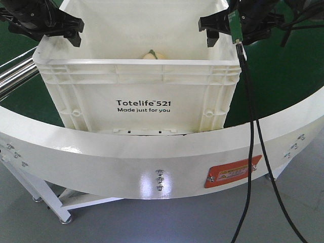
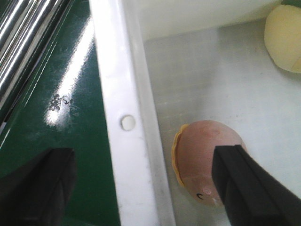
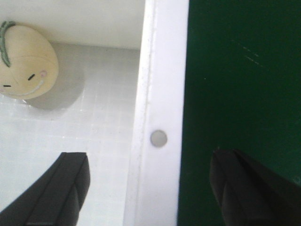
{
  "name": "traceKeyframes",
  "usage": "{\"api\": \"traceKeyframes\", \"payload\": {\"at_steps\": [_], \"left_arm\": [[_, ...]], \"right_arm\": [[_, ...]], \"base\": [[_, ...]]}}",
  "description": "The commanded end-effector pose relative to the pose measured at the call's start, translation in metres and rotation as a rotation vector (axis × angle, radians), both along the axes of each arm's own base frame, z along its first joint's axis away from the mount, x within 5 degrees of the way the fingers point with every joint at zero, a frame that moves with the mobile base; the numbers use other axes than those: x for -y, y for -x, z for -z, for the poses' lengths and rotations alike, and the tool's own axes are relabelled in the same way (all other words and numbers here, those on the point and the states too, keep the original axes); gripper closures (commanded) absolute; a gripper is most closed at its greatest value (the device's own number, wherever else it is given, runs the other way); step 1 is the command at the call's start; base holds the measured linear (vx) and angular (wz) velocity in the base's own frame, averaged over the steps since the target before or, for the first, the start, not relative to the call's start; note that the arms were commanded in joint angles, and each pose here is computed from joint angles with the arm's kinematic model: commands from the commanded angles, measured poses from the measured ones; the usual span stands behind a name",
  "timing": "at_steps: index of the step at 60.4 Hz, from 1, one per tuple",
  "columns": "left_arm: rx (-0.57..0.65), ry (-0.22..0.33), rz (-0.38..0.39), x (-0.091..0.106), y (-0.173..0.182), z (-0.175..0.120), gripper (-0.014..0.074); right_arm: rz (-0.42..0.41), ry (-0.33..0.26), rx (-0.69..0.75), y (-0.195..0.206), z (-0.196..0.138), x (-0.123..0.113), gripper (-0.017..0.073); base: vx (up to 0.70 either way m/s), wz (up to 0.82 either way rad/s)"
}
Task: Place moving items into box and shelve
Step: 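Lower both grippers onto opposite tote rims and clamp them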
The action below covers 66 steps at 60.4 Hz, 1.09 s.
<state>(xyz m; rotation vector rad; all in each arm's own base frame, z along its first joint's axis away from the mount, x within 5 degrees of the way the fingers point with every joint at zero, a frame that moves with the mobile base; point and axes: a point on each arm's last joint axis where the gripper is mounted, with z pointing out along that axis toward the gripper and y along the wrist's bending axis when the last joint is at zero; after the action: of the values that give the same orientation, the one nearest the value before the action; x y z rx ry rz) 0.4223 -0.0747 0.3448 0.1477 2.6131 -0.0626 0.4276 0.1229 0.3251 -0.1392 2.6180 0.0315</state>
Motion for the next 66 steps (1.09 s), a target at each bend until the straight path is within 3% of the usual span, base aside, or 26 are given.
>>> {"api": "traceKeyframes", "payload": {"at_steps": [1,20,49,59,66], "left_arm": [[0.122,0.032,-0.008,-0.002,0.009,-0.035,-0.0069],[0.105,0.028,-0.008,-0.002,0.011,-0.034,-0.0035],[0.091,0.026,-0.008,-0.002,0.012,-0.033,0.0001],[0.084,0.019,0.001,-0.003,0.012,-0.033,0.0061],[0.083,0.022,-0.001,-0.002,0.012,-0.033,0.0155]], "right_arm": [[0.007,-0.017,0.126,0.003,-0.031,0.006,0.0001],[0.011,-0.020,0.126,0.005,-0.033,0.007,0.0094],[0.015,-0.009,0.128,0.010,-0.040,0.010,0.0095],[0.016,-0.010,0.132,0.009,-0.040,0.010,0.0116],[0.015,-0.014,0.129,0.009,-0.040,0.010,0.0166]], "base": [[0.00,0.00],[0.00,0.00],[0.00,0.00],[0.00,0.00],[0.00,0.00]]}}
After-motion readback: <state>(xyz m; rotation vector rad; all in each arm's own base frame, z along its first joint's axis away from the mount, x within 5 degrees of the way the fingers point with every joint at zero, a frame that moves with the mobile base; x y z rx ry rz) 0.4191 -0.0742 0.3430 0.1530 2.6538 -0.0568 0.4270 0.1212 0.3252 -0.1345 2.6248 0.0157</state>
